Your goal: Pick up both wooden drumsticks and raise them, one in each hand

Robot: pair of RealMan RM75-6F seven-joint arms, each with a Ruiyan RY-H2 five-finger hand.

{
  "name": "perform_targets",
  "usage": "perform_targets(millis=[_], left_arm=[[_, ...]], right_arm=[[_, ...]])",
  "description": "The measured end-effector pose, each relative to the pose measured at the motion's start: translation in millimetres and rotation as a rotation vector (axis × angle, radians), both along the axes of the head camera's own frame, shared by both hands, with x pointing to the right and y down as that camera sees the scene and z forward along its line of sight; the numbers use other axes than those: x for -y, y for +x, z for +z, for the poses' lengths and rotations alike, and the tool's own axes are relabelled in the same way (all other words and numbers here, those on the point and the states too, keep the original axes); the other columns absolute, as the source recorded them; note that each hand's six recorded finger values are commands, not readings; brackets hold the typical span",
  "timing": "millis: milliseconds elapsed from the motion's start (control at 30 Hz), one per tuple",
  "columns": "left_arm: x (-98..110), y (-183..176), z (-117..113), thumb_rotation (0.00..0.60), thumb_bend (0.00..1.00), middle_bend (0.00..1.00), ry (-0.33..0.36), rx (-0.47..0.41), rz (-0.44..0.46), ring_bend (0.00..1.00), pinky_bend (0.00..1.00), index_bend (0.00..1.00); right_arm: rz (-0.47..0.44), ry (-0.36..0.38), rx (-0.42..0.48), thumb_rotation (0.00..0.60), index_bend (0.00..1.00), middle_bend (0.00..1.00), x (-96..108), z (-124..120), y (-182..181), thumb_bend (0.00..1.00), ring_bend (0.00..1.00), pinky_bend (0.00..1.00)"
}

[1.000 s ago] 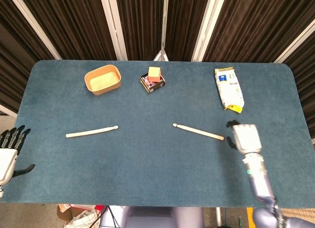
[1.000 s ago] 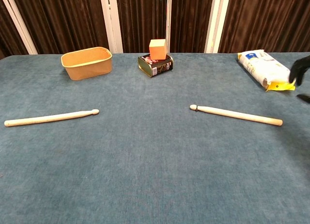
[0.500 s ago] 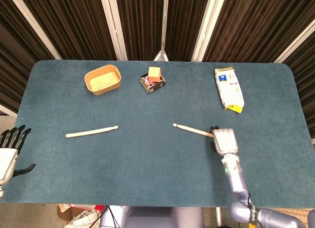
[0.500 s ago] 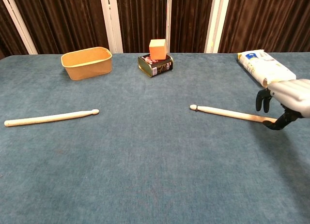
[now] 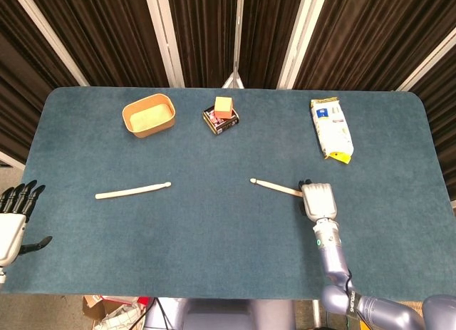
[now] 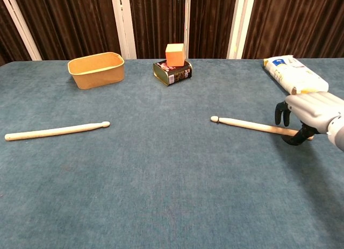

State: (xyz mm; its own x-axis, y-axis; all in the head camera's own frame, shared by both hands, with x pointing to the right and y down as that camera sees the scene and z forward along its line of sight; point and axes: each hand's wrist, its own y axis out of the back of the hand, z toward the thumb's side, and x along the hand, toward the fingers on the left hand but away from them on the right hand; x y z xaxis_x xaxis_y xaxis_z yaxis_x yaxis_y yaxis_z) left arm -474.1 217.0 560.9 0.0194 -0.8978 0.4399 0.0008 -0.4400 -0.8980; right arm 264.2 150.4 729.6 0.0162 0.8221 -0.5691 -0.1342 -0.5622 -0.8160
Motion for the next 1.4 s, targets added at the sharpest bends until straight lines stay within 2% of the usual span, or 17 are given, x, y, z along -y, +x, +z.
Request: perform_targets(millis=[267, 600, 767, 933, 1067, 1400], left_arm=[[0, 0, 1, 0.6, 0.01, 0.0, -0.005, -0.005, -0.003, 0.0, 0.0, 0.0], [1, -1, 1, 0.6, 0.01, 0.0, -0.008, -0.007, -0.009, 0.0, 0.0, 0.0], [1, 0, 1, 0.6, 0.01, 0.0, -0.009, -0.008, -0.009, 0.0, 0.0, 0.0], [1, 0, 1, 0.6, 0.01, 0.0, -0.009, -0.009, -0.012, 0.0, 0.0, 0.0], [1, 0, 1, 0.6, 0.01, 0.0, -0.01, -0.011, -0.014, 0.0, 0.0, 0.0], [1, 0, 1, 0.6, 0.01, 0.0, -0.01, -0.013, -0.017, 0.0, 0.0, 0.0]], right_arm=[[-0.092, 0.03, -0.076, 0.6, 0.42, 0.46, 1, 3, -2, 0.39, 0.88, 0.85], [-0.092, 0.022, -0.085, 0.6, 0.45, 0.46, -5, 11, -2, 0.39, 0.88, 0.85], [-0.095, 0.024, -0.088, 0.6, 0.5, 0.48, -6, 14, -1, 0.39, 0.88, 0.85], [-0.092, 0.024, -0.095, 0.6, 0.61, 0.56, -7, 16, 3, 0.39, 0.88, 0.85], [-0.09, 0.024, -0.089, 0.6, 0.66, 0.6, -9, 17, 4, 0.45, 0.88, 0.85], [-0.097, 0.053, -0.05, 0.6, 0.7, 0.63, -9, 10, 3, 0.55, 0.88, 0.85]])
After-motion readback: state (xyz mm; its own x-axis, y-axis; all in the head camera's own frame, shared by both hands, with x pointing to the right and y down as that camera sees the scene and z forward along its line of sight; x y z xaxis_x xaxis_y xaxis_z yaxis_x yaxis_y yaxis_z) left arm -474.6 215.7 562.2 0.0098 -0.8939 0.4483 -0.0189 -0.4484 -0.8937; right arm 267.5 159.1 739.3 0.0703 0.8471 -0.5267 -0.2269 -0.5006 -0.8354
